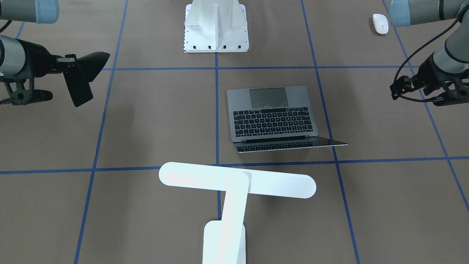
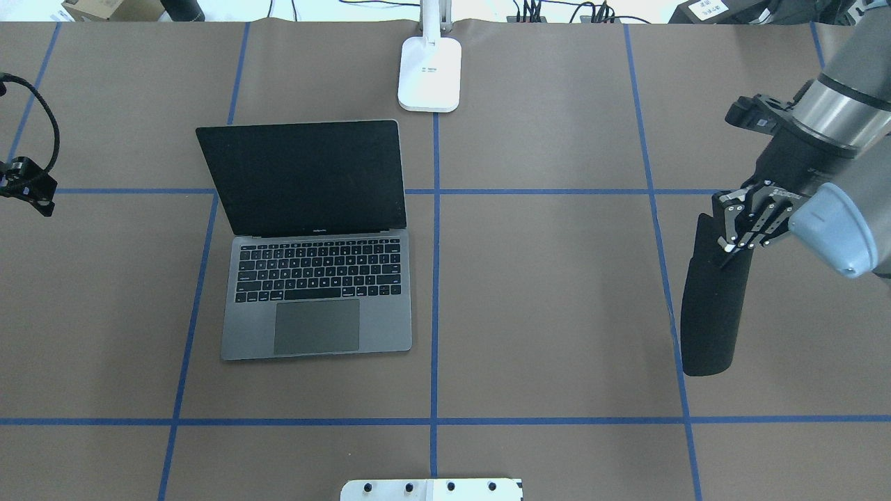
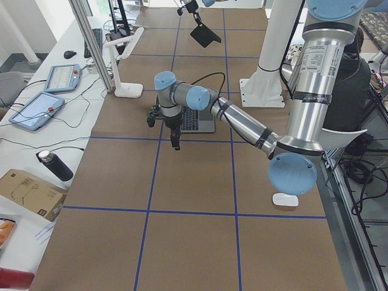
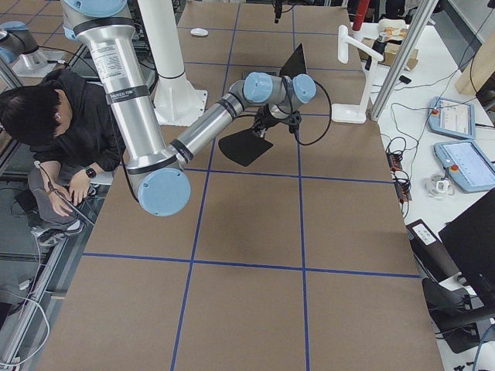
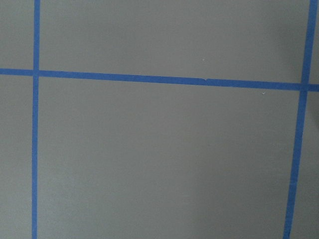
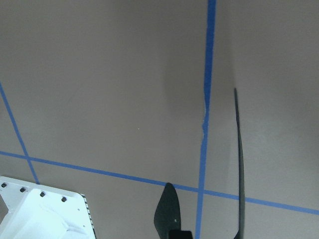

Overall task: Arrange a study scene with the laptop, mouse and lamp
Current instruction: 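Carry the black cone-shaped object with the right gripper toward the laptop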

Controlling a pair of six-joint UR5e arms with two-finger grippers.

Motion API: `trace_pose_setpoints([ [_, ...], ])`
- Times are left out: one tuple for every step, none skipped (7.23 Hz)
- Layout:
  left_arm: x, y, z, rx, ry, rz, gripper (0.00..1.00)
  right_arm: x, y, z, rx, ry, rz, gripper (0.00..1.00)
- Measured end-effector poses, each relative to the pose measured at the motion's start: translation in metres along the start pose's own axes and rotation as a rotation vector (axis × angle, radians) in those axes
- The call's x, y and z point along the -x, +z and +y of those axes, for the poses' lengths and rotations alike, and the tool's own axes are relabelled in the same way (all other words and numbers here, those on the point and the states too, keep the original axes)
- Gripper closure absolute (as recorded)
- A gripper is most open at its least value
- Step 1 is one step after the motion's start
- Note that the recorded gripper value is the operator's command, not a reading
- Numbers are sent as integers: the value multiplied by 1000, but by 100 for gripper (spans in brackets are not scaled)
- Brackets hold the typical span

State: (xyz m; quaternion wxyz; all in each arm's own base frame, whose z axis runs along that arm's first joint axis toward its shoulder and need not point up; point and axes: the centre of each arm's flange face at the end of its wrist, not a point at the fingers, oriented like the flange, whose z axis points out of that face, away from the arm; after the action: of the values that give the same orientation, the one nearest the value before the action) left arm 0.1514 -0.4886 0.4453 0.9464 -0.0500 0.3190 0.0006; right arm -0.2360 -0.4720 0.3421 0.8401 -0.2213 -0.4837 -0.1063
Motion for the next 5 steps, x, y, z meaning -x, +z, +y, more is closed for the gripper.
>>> trace_pose_setpoints([
  [12, 10, 6, 7, 10, -1, 0, 19, 8, -8, -3, 9, 12, 100],
  [23, 22, 10, 5, 17, 1, 0, 35, 21, -20, -18, 24, 21, 100],
  [34, 36, 8, 1, 23, 4, 0, 51, 37, -33, -43, 46, 15, 100],
  [42, 47, 5, -2, 27, 6, 0, 63, 54, -44, -63, 72, -4, 100],
  [46, 54, 3, -2, 26, 6, 0, 79, 69, -56, -77, 98, -22, 100],
])
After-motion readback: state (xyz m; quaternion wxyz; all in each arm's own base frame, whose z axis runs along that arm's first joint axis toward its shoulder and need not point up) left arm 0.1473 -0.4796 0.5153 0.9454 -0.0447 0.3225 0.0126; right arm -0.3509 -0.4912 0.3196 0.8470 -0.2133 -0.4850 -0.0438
